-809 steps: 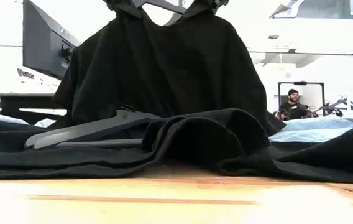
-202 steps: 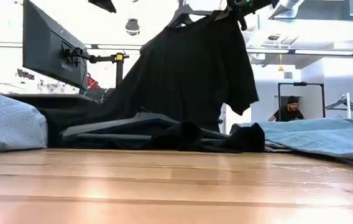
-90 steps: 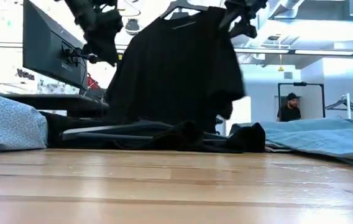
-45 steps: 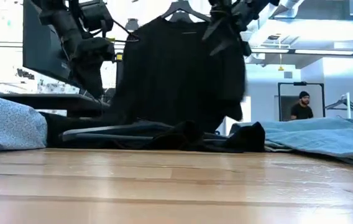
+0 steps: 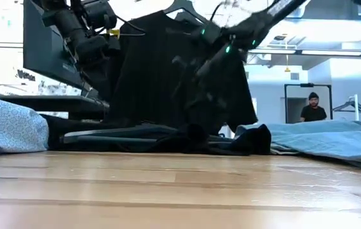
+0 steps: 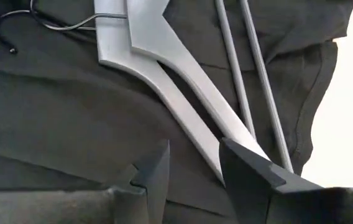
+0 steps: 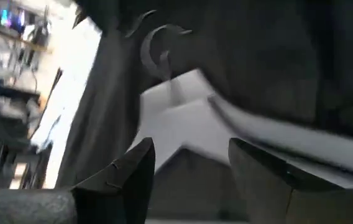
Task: Hang clothes
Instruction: Adjust the grey hangers
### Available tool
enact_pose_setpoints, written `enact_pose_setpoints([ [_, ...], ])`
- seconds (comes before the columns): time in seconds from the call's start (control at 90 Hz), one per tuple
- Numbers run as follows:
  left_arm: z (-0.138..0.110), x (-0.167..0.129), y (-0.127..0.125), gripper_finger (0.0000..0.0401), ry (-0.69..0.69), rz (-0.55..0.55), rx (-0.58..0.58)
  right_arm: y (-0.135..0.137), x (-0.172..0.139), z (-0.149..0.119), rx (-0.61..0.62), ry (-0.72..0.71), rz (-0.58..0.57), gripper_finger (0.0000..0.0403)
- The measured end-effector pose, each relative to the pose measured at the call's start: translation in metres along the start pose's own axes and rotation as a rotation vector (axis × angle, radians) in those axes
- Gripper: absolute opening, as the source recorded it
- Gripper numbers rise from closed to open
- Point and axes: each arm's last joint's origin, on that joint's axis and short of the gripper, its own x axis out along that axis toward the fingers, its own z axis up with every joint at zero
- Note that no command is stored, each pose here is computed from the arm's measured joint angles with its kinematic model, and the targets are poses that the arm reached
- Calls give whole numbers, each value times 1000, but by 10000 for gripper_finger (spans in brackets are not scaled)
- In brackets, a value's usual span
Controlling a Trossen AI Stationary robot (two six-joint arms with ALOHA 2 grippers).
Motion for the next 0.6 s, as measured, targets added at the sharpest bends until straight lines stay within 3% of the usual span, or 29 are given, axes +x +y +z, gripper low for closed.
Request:
enact_pose_setpoints([
  [0.133, 3, 5, 0, 123, -16, 0, 16, -17, 20, 3, 33, 24, -63, 191],
  [0.367, 4, 24, 1, 123, 37, -1, 23, -16, 32, -11, 5, 87, -91, 191],
  [0.6, 0, 44, 12, 123, 127, 31, 22, -19, 28, -33, -112, 211, -192, 191],
])
